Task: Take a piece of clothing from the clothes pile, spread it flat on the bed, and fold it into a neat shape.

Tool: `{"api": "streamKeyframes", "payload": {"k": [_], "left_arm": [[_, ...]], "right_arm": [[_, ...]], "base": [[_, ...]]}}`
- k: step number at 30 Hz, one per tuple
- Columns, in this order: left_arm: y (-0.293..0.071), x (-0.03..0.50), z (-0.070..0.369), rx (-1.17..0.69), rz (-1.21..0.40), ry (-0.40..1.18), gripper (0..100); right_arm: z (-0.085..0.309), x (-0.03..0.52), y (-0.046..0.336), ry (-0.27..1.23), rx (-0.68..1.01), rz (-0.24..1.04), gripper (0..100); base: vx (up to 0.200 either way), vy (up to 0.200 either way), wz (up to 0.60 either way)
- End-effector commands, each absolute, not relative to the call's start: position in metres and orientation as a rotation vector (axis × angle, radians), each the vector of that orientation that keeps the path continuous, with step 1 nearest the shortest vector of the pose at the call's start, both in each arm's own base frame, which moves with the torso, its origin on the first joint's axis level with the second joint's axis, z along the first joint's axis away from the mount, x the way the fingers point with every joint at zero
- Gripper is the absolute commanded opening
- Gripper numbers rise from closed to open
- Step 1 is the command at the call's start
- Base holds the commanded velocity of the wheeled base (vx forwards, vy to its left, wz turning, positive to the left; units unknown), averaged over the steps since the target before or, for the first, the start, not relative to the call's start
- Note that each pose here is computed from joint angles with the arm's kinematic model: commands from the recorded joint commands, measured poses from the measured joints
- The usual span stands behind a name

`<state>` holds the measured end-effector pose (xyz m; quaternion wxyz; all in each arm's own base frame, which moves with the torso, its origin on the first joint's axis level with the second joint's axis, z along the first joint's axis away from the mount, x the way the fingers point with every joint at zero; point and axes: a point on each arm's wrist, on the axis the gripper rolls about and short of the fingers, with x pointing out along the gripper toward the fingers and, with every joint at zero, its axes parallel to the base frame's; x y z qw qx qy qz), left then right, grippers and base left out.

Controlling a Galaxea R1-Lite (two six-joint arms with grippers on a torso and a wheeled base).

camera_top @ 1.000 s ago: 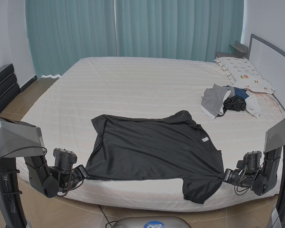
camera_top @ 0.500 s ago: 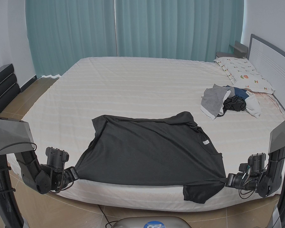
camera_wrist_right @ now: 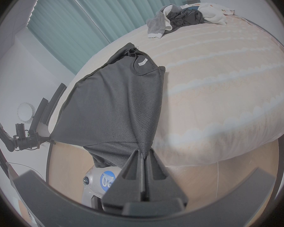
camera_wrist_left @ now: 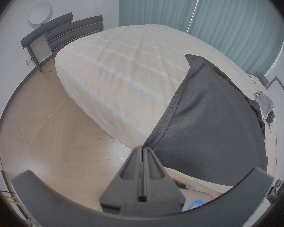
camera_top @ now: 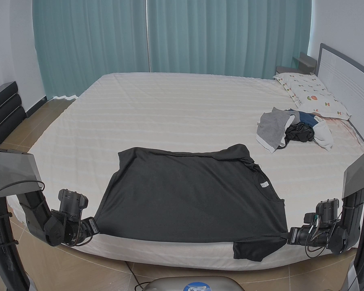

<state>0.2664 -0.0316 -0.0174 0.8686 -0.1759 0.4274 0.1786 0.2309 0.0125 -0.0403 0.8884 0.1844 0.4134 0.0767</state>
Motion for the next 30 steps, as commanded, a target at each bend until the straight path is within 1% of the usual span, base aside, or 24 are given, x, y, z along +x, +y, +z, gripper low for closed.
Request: {"api": "streamKeyframes", "payload": {"k": [1, 12, 13, 15, 16, 19, 20, 24, 25, 27, 30], "left_arm": [[-0.032, 0.268, -0.021, -0.368, 0.374, 0.902, 0], [-0.033, 0.275, -0.029, -0.381, 0.376, 0.911, 0], [-0.033, 0.275, -0.029, -0.381, 0.376, 0.911, 100], [-0.034, 0.274, -0.031, -0.380, 0.375, 0.917, 100], [-0.034, 0.274, -0.032, -0.377, 0.375, 0.923, 100], [-0.035, 0.276, -0.032, -0.380, 0.375, 0.918, 100], [-0.034, 0.278, -0.031, -0.389, 0.378, 0.911, 100], [-0.034, 0.280, -0.027, -0.421, 0.376, 0.892, 100], [-0.034, 0.282, -0.024, -0.436, 0.369, 0.880, 100], [-0.034, 0.283, -0.017, -0.453, 0.347, 0.862, 100], [-0.034, 0.284, -0.003, -0.493, 0.301, 0.830, 100]], "right_arm": [[-0.048, 0.232, 0.013, 0.879, 0.383, 0.157, 0], [-0.051, 0.237, 0.014, 0.869, 0.385, 0.161, 0], [-0.051, 0.237, 0.014, 0.869, 0.385, 0.161, 0], [-0.052, 0.239, 0.016, 0.867, 0.385, 0.165, 0], [-0.053, 0.240, 0.016, 0.867, 0.384, 0.165, 100], [-0.052, 0.241, 0.016, 0.855, 0.384, 0.162, 100], [-0.049, 0.244, 0.016, 0.820, 0.386, 0.164, 100], [-0.042, 0.245, 0.013, 0.769, 0.388, 0.159, 100], [-0.036, 0.247, 0.011, 0.738, 0.392, 0.156, 100], [-0.028, 0.251, 0.005, 0.697, 0.416, 0.138, 100], [-0.018, 0.260, 0.004, 0.641, 0.499, 0.116, 100]], "base": [[0.000, 0.000, 0.00], [0.000, 0.000, 0.00], [0.000, 0.000, 0.00], [0.000, 0.000, 0.00], [0.000, 0.000, 0.00], [0.000, 0.000, 0.00], [0.000, 0.000, 0.00], [0.000, 0.000, 0.00], [0.000, 0.000, 0.00], [0.000, 0.000, 0.00], [0.000, 0.000, 0.00]]}}
